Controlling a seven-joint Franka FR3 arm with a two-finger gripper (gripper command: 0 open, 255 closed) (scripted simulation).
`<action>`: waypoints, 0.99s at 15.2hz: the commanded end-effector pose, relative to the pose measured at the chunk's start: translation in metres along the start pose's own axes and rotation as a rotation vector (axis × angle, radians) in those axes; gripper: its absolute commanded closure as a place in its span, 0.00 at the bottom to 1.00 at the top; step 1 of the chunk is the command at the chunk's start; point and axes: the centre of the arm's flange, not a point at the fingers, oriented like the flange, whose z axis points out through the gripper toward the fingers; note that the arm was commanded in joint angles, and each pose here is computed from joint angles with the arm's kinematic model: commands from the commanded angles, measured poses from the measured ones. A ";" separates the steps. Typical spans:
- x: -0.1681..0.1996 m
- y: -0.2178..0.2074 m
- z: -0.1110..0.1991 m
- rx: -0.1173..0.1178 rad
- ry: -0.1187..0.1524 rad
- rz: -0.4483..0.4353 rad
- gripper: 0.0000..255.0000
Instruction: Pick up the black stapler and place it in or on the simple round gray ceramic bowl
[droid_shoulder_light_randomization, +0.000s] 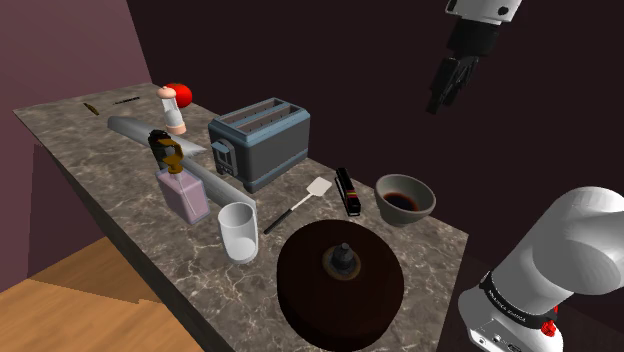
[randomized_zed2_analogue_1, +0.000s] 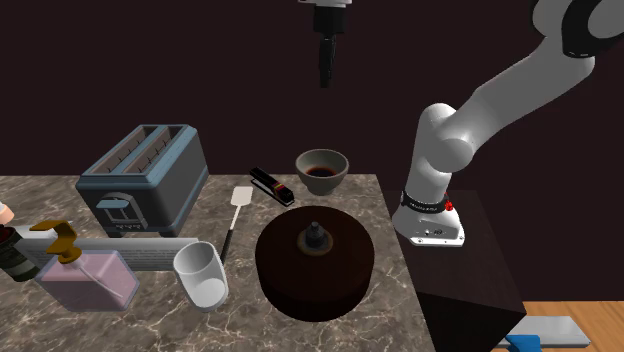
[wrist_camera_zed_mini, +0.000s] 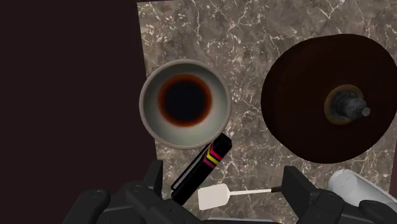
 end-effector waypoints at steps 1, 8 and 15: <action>0.000 0.000 0.000 0.000 0.000 0.000 0.00; 0.040 -0.018 0.082 -0.025 0.003 0.170 0.00; 0.083 -0.027 0.164 -0.051 0.005 0.341 0.00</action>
